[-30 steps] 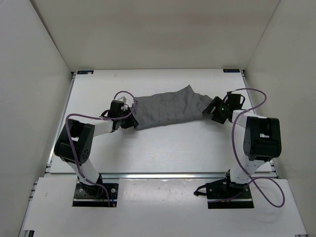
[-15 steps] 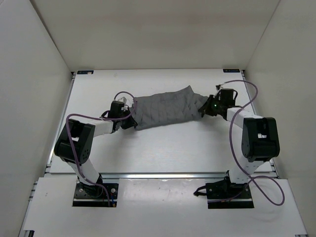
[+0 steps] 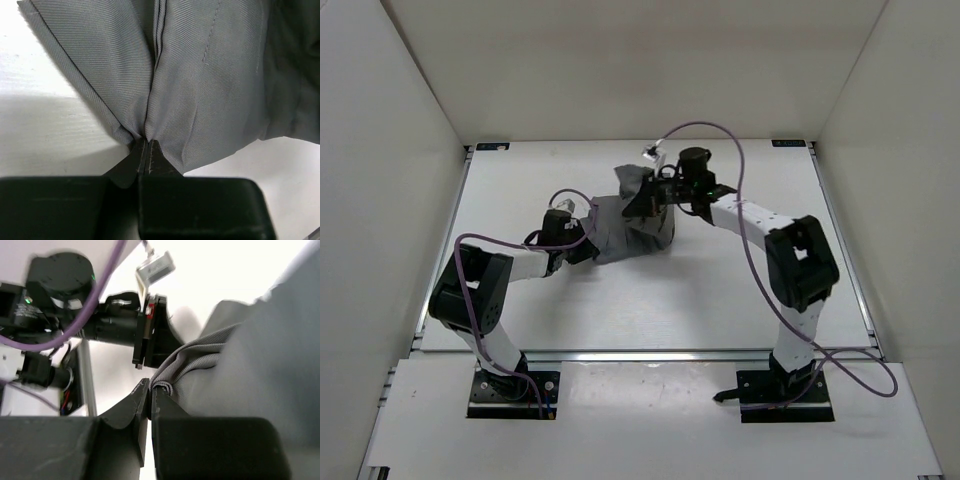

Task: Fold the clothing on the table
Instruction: Fold the skirt

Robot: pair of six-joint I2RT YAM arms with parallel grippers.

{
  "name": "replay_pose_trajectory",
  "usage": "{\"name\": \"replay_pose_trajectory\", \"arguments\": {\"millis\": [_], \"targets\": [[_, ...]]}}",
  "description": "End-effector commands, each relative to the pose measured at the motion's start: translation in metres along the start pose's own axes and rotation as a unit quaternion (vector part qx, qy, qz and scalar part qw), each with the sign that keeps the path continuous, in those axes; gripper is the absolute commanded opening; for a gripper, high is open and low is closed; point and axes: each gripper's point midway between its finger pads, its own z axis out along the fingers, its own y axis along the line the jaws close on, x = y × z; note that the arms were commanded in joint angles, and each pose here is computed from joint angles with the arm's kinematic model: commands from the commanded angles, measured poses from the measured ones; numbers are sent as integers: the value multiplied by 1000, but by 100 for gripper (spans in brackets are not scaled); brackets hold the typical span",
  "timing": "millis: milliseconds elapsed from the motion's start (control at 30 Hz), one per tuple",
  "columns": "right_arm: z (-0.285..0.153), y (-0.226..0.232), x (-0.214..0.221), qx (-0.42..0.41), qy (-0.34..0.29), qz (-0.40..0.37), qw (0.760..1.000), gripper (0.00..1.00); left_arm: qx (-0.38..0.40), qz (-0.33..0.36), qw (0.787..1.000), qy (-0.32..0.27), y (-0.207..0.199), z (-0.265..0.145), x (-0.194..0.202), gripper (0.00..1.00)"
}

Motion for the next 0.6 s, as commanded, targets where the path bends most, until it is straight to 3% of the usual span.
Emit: {"name": "replay_pose_trajectory", "arguments": {"millis": [0,233,400,567], "targets": [[27,6,29,-65,53,9,996,0,-32,-4,999,31,19,-6,28,0],[77,12,75,-76,127,12,989,1,-25,-7,999,28,18,-10,29,0],[90,15,92,-85,146,18,985,0,-20,-8,999,32,18,-13,31,0],[110,-6,98,-40,158,21,986,0,-14,-6,999,32,17,-15,31,0]]}}
